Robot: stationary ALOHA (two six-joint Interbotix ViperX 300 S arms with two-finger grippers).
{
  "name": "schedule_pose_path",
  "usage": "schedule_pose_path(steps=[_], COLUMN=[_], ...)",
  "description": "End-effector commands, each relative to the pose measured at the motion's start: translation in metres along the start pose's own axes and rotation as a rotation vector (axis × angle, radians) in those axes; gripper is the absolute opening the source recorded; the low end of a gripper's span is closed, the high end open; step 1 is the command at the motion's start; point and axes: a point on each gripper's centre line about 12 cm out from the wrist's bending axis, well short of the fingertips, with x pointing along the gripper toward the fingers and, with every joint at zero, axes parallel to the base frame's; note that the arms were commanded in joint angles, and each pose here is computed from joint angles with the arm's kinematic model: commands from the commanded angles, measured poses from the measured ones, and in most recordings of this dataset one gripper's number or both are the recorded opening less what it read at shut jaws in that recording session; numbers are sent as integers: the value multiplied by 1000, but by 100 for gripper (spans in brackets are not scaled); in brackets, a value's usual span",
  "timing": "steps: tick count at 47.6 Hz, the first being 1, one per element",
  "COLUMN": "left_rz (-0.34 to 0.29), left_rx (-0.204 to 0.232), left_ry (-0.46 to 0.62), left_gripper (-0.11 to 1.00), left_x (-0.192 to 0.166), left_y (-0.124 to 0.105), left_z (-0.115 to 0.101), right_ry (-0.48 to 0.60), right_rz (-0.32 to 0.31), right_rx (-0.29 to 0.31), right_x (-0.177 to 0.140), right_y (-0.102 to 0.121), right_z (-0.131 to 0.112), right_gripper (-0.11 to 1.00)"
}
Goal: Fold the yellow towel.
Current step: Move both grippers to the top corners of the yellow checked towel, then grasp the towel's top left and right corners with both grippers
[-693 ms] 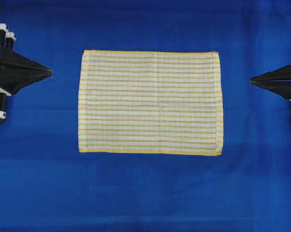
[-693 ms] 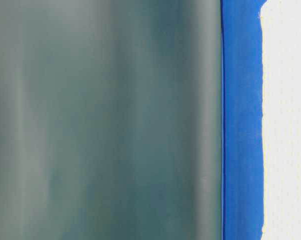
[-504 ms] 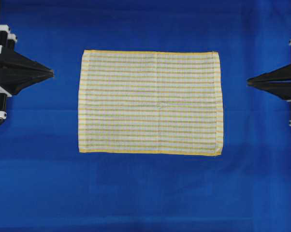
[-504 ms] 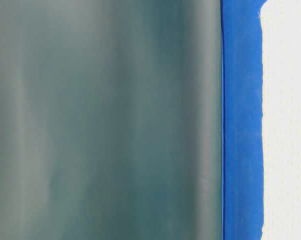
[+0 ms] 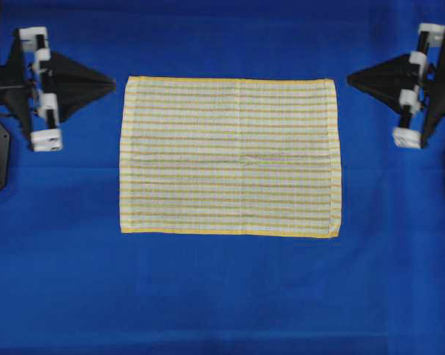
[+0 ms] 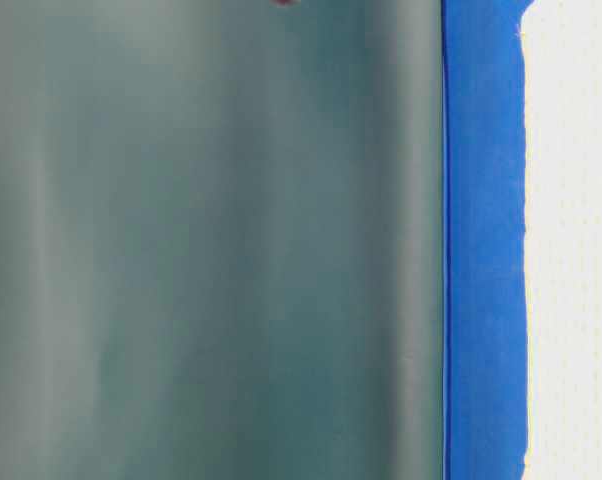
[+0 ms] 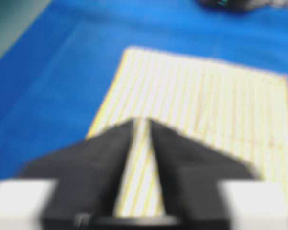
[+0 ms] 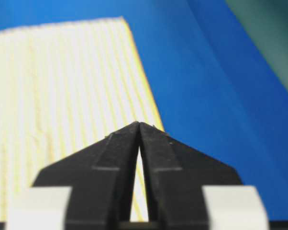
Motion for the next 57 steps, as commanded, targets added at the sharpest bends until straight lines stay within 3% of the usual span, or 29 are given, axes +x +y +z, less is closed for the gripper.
schedule_pose_path(steps=[1, 9, 12, 18, 26, 38, 51, 57], left_rz=[34, 96, 124, 182, 227, 232, 234, 242], left_rx=[-14, -31, -42, -68, -85, -89, -92, -103], left_ry=[27, 131, 165, 210, 263, 330, 364, 380], left_gripper=[29, 77, 82, 74, 75, 75, 74, 67], left_x=[10, 22, 26, 34, 48, 65, 75, 75], left_y=[8, 24, 31, 47, 61, 64, 67, 67], left_z=[-7, -37, -47, -65, -89, -113, -121, -124], right_ry=[36, 153, 184, 229, 261, 311, 334, 354], right_rz=[-47, -117, -142, -193, -223, -230, -248, -248], right_rx=[27, 52, 62, 82, 89, 91, 104, 105], right_x=[12, 34, 41, 51, 65, 81, 93, 94], right_y=[-11, -30, -37, -53, -63, -66, -71, -70], right_z=[-3, -28, -37, -56, -74, -90, -104, -110], right_gripper=[17, 65, 74, 66, 64, 64, 63, 51])
